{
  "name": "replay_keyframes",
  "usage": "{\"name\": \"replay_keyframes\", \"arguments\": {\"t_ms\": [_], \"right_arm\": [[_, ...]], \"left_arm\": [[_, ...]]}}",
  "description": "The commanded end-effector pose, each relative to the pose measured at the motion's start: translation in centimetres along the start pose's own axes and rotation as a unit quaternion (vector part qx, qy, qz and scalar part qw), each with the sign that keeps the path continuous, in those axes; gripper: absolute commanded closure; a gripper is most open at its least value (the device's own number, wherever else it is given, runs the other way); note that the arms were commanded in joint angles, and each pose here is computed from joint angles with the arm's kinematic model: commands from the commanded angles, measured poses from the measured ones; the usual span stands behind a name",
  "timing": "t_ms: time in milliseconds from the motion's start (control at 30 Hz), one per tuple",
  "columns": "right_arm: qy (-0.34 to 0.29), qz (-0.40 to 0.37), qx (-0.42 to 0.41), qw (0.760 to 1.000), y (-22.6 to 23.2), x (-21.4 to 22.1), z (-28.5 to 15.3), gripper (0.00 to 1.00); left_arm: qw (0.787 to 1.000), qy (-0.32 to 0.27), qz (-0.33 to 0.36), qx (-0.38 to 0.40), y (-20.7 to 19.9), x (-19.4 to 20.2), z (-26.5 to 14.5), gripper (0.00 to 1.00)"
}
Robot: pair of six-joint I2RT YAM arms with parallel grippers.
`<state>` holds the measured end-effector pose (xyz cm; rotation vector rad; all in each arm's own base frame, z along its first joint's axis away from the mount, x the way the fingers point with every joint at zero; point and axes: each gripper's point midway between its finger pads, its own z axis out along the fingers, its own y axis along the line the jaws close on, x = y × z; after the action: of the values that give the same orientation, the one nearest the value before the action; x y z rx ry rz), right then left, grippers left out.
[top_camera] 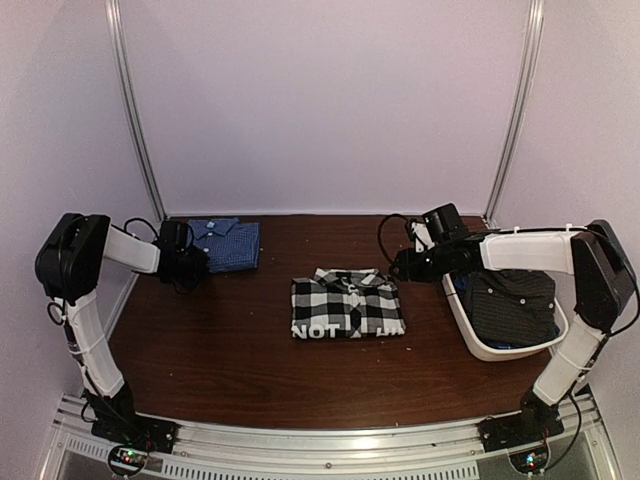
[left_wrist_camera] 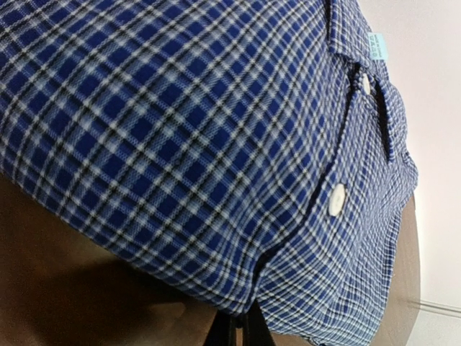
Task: Fold and stack the long sleeve shirts
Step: Move the square-folded shirt to the center of the board.
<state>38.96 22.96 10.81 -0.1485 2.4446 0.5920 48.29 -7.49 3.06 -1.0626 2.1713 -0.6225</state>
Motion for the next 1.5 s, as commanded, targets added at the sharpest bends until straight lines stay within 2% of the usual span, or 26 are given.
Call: {"name": "replay_keyframes", "arguments": {"t_ms": [0, 333, 567, 867, 900, 967, 1000, 1100, 1267, 1467], "right_arm": [[-0.008, -0.009, -0.015, 1.0, 1.3, -0.7, 0.3, 0.48], [0.005, -0.02, -0.023, 1.0, 2.2, 0.2, 0.9, 0.48], [0.009, -0.021, -0.025, 0.999, 2.5, 1.0, 1.1, 0.47], [0.018, -0.026, -0.025, 0.999, 2.8, 1.6, 1.4, 0.47], [0.019, -0.027, -0.024, 0.999, 2.8, 1.7, 1.4, 0.47], [0.021, -0.027, -0.023, 0.999, 2.8, 1.8, 1.5, 0.47], [0.022, -0.028, -0.022, 0.999, 2.8, 1.9, 1.5, 0.47], [0.023, -0.03, -0.019, 0.999, 2.7, 1.9, 1.4, 0.44], [0.031, -0.035, -0.008, 0.999, 2.2, 2.5, 1.3, 0.39], [0.043, -0.037, 0.012, 0.998, 1.2, 3.5, 1.2, 0.33]], "left_arm": [[0.999, 0.019, 0.022, -0.031, 2.3, 1.1, -2.5, 1.0], [0.993, 0.095, 0.047, -0.059, 8.7, 7.8, -7.6, 1.0], [0.987, 0.127, 0.068, -0.069, 10.2, 11.7, -11.2, 1.0], [0.987, 0.123, 0.071, -0.068, 11.0, 12.5, -14.5, 1.0], [0.987, 0.127, 0.073, -0.064, 10.9, 12.7, -14.7, 1.0], [0.986, 0.137, 0.082, -0.057, 10.5, 13.2, -15.0, 0.85], [0.985, 0.14, 0.089, -0.054, 10.2, 13.4, -15.2, 0.81], [0.981, 0.149, 0.112, -0.045, 9.0, 14.1, -15.9, 0.73], [0.974, 0.149, 0.172, -0.021, 5.5, 14.9, -18.0, 0.7], [0.956, 0.151, 0.249, 0.045, -1.4, 15.9, -19.3, 0.62]]}}
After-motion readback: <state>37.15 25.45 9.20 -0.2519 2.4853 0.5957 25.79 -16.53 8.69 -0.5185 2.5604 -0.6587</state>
